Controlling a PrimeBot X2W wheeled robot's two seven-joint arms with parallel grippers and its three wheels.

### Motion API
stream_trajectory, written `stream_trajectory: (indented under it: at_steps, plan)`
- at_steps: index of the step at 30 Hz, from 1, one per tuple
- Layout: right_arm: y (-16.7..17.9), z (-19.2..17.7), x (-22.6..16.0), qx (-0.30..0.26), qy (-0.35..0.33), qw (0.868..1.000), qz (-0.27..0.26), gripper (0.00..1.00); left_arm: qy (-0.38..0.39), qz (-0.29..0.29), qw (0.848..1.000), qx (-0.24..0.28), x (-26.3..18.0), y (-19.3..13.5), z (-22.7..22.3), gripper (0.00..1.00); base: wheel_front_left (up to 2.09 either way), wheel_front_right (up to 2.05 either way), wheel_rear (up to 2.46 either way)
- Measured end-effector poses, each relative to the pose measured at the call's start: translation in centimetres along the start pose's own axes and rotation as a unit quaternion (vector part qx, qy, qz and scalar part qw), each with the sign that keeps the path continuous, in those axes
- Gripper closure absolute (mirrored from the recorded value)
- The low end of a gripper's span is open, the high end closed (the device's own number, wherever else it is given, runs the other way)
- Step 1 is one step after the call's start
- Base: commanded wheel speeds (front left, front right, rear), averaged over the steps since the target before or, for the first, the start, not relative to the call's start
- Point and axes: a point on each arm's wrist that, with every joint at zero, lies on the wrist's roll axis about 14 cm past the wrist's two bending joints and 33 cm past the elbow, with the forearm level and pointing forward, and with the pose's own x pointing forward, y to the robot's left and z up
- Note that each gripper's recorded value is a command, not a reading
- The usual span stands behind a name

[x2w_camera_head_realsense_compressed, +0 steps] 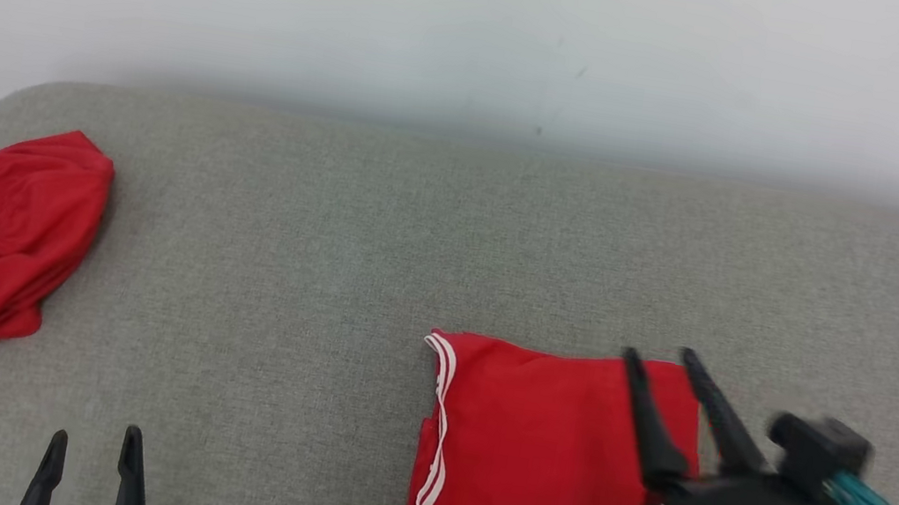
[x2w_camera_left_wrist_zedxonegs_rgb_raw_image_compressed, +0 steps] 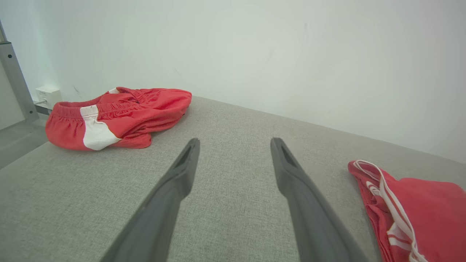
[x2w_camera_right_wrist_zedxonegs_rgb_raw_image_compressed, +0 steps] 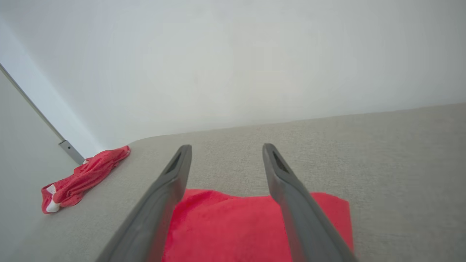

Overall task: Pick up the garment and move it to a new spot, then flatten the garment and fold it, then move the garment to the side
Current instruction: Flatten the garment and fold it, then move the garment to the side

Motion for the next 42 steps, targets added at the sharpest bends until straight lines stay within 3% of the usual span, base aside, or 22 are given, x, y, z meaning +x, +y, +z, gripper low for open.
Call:
stream_trajectory:
  at_steps: [7, 16, 42]
  plan:
    - [-5.9, 1.4, -6.2, -0.033, -0.049, 0.993, -0.104, 0.0, -0.012, -0.024, 1.0, -0.004, 0.3, -1.2, 0.7, 0.0, 0.0, 0.0, 0.0]
    - [-8.0, 0.7, -10.4, -0.033, -0.05, 0.986, -0.154, 0.0, -0.007, -0.048, 0.999, -0.006, 0.2, -2.3, 0.3, 0.0, 0.0, 0.0, 0.0]
    - [-7.1, -2.0, -11.9, -0.02, -0.02, 0.988, -0.152, 0.0, 0.013, -0.062, 0.998, -0.005, -0.9, -2.4, -0.9, 0.0, 0.0, 0.0, 0.0]
